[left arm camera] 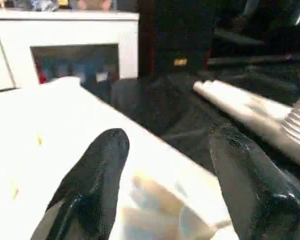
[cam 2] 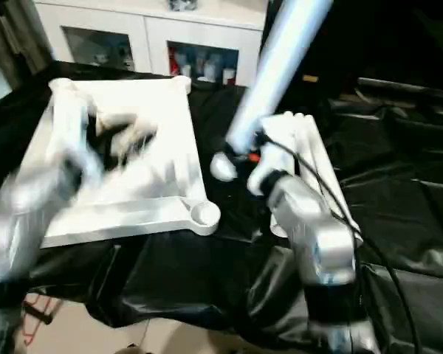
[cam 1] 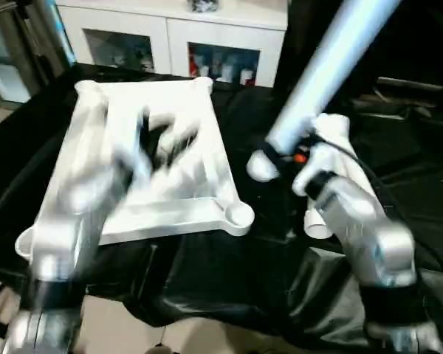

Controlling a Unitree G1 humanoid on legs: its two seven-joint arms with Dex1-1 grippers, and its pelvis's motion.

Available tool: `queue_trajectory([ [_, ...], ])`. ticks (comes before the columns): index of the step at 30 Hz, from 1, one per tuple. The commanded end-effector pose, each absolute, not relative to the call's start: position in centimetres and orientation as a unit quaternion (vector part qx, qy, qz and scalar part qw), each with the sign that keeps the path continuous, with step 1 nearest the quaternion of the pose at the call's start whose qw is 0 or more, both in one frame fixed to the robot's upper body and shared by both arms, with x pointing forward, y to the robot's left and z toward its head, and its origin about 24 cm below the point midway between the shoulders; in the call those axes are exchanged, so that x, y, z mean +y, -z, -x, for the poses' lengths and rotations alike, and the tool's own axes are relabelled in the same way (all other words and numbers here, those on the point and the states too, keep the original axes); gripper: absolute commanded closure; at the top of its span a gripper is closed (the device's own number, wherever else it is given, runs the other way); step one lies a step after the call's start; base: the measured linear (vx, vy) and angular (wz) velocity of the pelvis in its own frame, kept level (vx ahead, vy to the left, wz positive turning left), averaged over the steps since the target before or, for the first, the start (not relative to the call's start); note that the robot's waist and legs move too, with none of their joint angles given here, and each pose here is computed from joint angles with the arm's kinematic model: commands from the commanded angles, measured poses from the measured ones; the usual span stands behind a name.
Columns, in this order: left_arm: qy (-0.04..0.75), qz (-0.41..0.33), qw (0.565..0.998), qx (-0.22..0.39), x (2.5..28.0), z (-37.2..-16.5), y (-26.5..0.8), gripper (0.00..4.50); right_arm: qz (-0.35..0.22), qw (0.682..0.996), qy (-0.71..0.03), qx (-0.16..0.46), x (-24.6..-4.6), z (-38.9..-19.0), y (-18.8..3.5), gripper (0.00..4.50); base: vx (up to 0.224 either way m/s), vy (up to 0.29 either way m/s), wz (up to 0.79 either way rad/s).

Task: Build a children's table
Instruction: Pick table leg

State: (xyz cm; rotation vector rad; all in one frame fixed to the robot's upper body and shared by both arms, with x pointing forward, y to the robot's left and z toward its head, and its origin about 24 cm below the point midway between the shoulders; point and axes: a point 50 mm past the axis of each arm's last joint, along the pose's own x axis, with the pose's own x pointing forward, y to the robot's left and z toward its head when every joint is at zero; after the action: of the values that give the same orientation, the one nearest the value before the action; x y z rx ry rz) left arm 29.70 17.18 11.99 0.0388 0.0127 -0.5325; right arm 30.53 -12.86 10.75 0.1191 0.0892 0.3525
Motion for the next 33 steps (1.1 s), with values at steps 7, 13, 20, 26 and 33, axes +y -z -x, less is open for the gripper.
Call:
queue_trajectory([
  [7,0.338,-0.075,0.938,0.009,14.3,-29.2,-11.6,1.48,-0.084,0.981,-0.174,0.027,-14.5,-30.9,-11.4,2.57,0.000,0.000,0.00],
  [13,0.344,-0.051,0.937,0.035,14.2,-29.4,-10.3,1.48,-0.062,0.970,-0.232,0.034,-13.3,-29.8,-11.4,2.57,0.000,0.000,0.00],
  [20,0.421,-0.113,0.898,0.064,14.5,-28.6,-9.3,1.48,-0.054,0.947,-0.310,0.060,-12.0,-29.3,-10.9,2.57,0.000,0.000,0.00],
  [26,0.521,-0.132,0.835,0.116,14.5,-28.4,-8.0,1.21,-0.050,0.939,-0.332,0.075,-12.2,-29.4,-10.5,2.57,0.000,0.000,0.00],
  [33,0.543,-0.207,0.795,0.174,16.0,-30.5,-6.7,0.68,-0.039,0.933,-0.347,0.082,-12.6,-29.7,-10.6,2.57,0.000,0.000,0.00],
])
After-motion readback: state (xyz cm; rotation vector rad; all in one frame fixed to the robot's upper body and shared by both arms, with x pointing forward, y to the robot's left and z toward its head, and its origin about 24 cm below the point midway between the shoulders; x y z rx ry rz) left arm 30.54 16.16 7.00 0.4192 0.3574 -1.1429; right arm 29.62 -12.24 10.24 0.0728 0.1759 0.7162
